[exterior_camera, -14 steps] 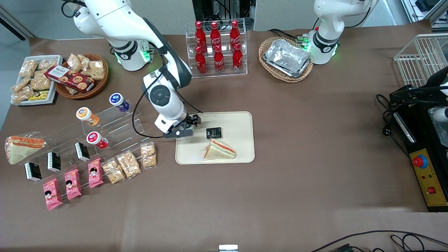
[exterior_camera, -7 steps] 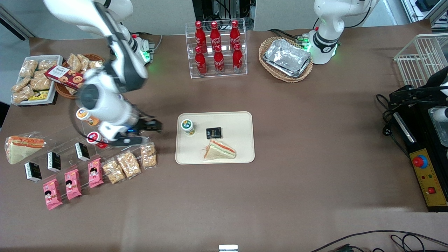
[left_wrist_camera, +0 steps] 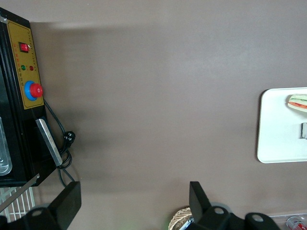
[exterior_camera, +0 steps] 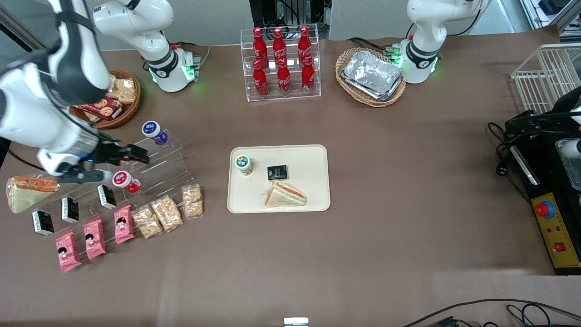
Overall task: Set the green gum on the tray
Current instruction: 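Open the right gripper and withdraw it back toward the rack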
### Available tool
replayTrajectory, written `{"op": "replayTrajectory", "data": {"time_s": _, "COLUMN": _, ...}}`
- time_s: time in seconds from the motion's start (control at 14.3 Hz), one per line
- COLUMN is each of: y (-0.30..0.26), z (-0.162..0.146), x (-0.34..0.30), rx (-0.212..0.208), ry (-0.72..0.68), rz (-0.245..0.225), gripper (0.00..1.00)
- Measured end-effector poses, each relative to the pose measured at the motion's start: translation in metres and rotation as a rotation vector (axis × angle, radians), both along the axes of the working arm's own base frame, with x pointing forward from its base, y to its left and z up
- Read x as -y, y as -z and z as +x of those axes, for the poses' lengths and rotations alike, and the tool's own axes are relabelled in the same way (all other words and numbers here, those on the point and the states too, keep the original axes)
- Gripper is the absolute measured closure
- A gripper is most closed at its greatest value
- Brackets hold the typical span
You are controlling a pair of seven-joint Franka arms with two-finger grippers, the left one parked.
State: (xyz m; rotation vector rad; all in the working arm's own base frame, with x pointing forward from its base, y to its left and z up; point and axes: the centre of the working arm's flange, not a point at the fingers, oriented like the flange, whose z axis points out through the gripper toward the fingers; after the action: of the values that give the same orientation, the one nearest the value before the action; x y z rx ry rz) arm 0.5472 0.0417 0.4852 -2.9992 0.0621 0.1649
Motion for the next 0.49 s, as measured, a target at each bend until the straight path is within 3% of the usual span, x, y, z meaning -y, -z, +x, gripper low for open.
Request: {"op": "replayTrajectory", "data": {"time_s": 0.49, "y": -0.089, "z": 0.017, "x": 0.038, "rx": -0.012, "ry": 0.037, "rz": -0.01, "gripper": 0.0}}
